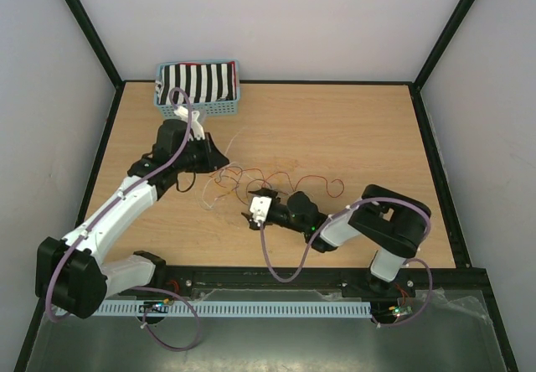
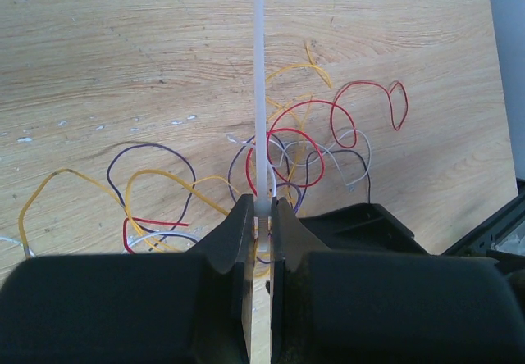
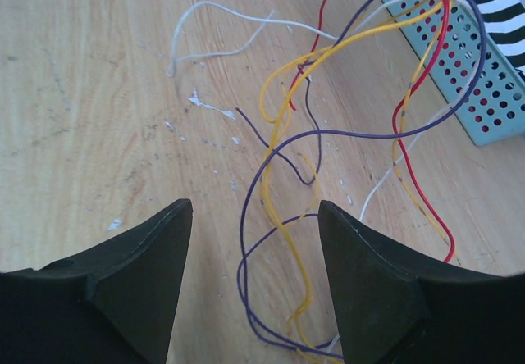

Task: Zip-tie the wires
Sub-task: Adjust the cable at the center of the board.

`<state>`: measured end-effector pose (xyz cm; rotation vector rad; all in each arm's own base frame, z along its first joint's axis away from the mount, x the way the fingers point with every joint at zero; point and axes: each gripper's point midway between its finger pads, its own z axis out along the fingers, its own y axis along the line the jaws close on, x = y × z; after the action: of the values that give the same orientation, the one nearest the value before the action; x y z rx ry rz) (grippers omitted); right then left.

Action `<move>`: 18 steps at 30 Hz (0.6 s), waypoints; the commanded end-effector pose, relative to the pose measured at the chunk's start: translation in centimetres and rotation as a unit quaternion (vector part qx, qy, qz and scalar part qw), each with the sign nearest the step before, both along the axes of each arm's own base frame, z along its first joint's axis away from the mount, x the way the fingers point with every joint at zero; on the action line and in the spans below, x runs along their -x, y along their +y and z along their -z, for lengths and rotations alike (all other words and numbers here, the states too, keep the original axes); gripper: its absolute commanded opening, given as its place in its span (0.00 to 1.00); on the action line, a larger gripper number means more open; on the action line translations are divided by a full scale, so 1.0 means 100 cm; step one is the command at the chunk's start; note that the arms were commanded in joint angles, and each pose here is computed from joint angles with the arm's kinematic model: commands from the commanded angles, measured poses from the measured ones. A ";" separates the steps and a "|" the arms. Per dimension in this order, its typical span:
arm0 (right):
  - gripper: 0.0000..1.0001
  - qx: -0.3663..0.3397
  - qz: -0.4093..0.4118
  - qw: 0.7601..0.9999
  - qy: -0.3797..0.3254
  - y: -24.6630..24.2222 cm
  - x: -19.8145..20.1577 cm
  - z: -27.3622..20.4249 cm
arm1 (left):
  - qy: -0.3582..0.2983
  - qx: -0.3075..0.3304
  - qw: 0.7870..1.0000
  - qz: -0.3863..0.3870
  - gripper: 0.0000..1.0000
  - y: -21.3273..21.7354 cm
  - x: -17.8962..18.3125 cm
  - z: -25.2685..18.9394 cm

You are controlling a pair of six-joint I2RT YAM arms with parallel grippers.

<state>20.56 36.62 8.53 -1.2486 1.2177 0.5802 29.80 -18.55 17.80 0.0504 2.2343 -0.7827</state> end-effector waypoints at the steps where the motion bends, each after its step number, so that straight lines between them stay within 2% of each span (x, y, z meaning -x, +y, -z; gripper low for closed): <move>1: 0.74 0.008 0.022 0.999 -0.049 0.010 -0.019 -0.004 | -0.022 0.005 1.000 -0.003 0.00 0.002 -0.001 -0.019; 3: 0.72 0.026 0.024 0.998 -0.052 0.014 -0.024 0.002 | -0.025 0.002 1.000 -0.002 0.00 0.003 0.000 -0.022; 6: 0.62 0.050 0.029 0.997 -0.049 0.018 -0.031 0.012 | -0.030 -0.007 1.000 -0.001 0.00 0.006 0.002 -0.026; 9: 0.42 0.059 0.038 0.996 -0.046 0.017 -0.035 0.015 | -0.036 -0.022 0.999 -0.005 0.00 0.012 0.003 -0.029; 13: 0.26 0.082 0.045 0.995 -0.038 0.015 -0.040 0.018 | -0.046 -0.050 0.997 -0.019 0.00 0.024 0.003 -0.030; 18: 0.21 0.104 0.040 0.993 -0.033 0.016 -0.043 0.014 | -0.061 -0.079 0.995 -0.030 0.00 0.035 0.002 -0.032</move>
<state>24.24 38.05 6.07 -1.3489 1.2824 0.3795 29.28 -16.39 19.53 0.0856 2.2076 -0.6428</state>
